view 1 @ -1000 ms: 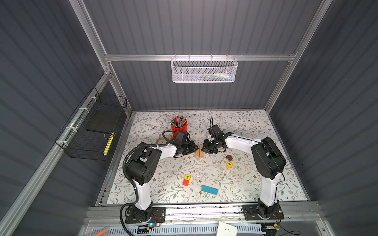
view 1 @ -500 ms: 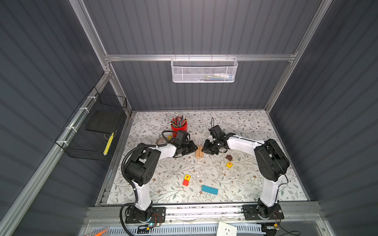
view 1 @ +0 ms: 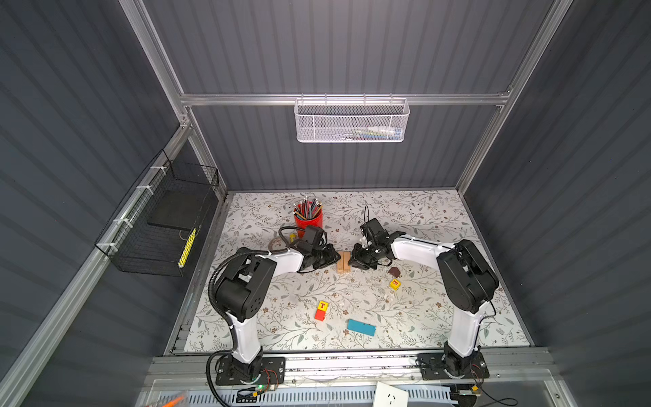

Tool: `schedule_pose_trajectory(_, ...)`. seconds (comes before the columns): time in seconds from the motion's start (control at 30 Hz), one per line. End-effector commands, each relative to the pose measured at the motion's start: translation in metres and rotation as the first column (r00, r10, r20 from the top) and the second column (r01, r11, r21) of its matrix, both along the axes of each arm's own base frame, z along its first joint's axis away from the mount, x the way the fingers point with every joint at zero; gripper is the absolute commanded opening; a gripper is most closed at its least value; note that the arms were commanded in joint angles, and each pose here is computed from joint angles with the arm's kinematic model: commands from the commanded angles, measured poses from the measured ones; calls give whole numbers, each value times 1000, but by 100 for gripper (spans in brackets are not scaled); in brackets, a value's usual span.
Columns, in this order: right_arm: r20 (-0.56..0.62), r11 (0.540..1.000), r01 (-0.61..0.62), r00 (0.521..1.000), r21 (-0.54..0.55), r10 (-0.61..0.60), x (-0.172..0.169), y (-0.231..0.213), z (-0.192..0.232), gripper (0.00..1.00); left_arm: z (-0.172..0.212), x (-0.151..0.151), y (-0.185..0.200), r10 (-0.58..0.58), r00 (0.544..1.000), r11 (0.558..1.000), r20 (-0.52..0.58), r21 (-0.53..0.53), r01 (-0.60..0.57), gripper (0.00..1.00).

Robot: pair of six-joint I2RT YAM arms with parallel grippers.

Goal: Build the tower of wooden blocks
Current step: 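Hold the wooden blocks squeezed together between both grippers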

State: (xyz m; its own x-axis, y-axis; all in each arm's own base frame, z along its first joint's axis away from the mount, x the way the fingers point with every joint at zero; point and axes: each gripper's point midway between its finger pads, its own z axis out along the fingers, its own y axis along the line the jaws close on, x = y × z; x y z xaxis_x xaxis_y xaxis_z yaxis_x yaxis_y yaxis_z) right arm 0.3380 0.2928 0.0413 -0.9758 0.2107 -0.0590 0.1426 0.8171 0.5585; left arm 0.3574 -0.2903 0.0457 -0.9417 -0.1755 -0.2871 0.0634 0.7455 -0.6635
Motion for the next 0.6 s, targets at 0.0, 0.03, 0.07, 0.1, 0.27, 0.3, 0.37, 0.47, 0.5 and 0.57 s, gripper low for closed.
schedule_pose_trajectory(0.0, 1, 1000, 0, 1000, 7, 0, -3, 0, 4, 22, 8, -12, -2, -24, 1000, 1000, -12, -17, 24, 24)
schedule_pose_trajectory(0.03, -2, 1000, 1, 1000, 7, -1, -3, 0, 4, 21, 8, -13, -2, -25, 1000, 1000, -13, -17, 25, 24)
schedule_pose_trajectory(0.07, -4, 1000, 1, 1000, 6, -1, -3, 0, 3, 21, 8, -14, -2, -26, 1000, 1000, -15, -15, 26, 24)
schedule_pose_trajectory(0.1, -2, 1000, 2, 1000, 5, -2, -3, 0, 3, 20, 7, -15, -2, -28, 999, 1000, -17, -12, 28, 24)
schedule_pose_trajectory(0.27, -1, 1000, 1, 1000, 6, -1, -3, 1, 3, 19, 3, -19, 1, -30, 999, 1000, -29, 4, 30, 23)
schedule_pose_trajectory(0.3, -1, 1000, 1, 1000, 6, -1, -3, 0, 3, 19, 3, -20, 1, -32, 999, 999, -32, 6, 32, 23)
schedule_pose_trajectory(0.37, 0, 1000, 2, 1000, 6, -2, -3, 0, 4, 19, 2, -23, 0, -37, 998, 999, -41, 6, 37, 23)
schedule_pose_trajectory(0.47, 7, 1000, 0, 1000, 1, 0, -3, 0, 6, 19, 0, -24, 3, -34, 999, 999, -40, 32, 35, 22)
schedule_pose_trajectory(0.5, 8, 1000, 1, 1000, 1, -1, -3, 0, 6, 19, 0, -24, 5, -33, 999, 998, -37, 48, 35, 22)
schedule_pose_trajectory(0.57, 8, 1000, 1, 1000, 3, -1, -3, 0, 6, 19, 2, -25, 6, -41, 999, 998, -32, 53, 42, 22)
